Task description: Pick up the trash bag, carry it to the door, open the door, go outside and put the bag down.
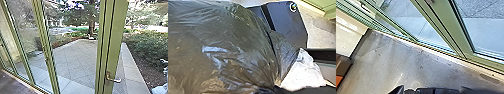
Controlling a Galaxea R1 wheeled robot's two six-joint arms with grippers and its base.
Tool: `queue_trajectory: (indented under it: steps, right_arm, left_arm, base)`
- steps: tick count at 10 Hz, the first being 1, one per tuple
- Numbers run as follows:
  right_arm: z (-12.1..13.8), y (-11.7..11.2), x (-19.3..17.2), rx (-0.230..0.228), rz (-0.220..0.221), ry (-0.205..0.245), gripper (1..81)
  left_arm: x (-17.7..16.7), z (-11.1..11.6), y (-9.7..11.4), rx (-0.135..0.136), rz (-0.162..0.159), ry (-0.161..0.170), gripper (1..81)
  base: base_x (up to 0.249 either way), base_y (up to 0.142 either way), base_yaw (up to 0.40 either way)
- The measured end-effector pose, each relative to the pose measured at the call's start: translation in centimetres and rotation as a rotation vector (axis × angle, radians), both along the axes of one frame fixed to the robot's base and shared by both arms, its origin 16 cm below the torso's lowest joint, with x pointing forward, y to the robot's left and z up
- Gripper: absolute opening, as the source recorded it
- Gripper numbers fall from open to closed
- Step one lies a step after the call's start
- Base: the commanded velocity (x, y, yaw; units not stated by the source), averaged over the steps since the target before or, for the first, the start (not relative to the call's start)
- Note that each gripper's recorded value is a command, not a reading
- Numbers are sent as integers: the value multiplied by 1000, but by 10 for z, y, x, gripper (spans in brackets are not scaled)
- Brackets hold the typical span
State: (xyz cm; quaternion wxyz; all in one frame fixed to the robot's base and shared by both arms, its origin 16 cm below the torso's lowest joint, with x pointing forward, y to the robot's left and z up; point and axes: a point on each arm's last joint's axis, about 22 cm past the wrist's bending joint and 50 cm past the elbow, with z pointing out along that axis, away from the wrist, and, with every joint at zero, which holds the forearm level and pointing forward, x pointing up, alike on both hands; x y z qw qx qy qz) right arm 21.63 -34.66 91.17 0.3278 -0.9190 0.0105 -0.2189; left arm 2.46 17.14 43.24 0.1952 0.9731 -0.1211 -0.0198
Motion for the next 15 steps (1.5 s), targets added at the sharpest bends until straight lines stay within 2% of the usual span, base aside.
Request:
queue_trajectory:
  steps: [3, 5, 8, 9, 13, 15]
  right_arm:
    - [37, -13, 41, -57, -20, -5, 811]
    - [55, -11, 60, -69, -36, 22, 811]
    - [61, 1, 99, -69, -65, 83, 811]
    - [67, 4, 110, -61, -86, 96, 811]
    - [72, 7, 153, -16, -217, 176, 811]
    - [74, 11, 177, 23, -289, 210, 811]
  left_arm:
    - [0, 0, 0, 1, 1, 1, 10]
    - [0, 0, 0, 1, 1, -1, 10]
    - [0, 0, 0, 1, 2, 0, 10]
    - [0, 0, -1, 0, 5, 0, 10]
    - [0, 0, -4, -4, 5, 1, 10]
    - [0, 0, -4, -4, 6, 1, 10]
  base:
    - [0, 0, 0]
    - [0, 0, 0]
    - [0, 0, 0]
    - [0, 0, 0]
    - [0, 0, 0]
    - [0, 0, 0]
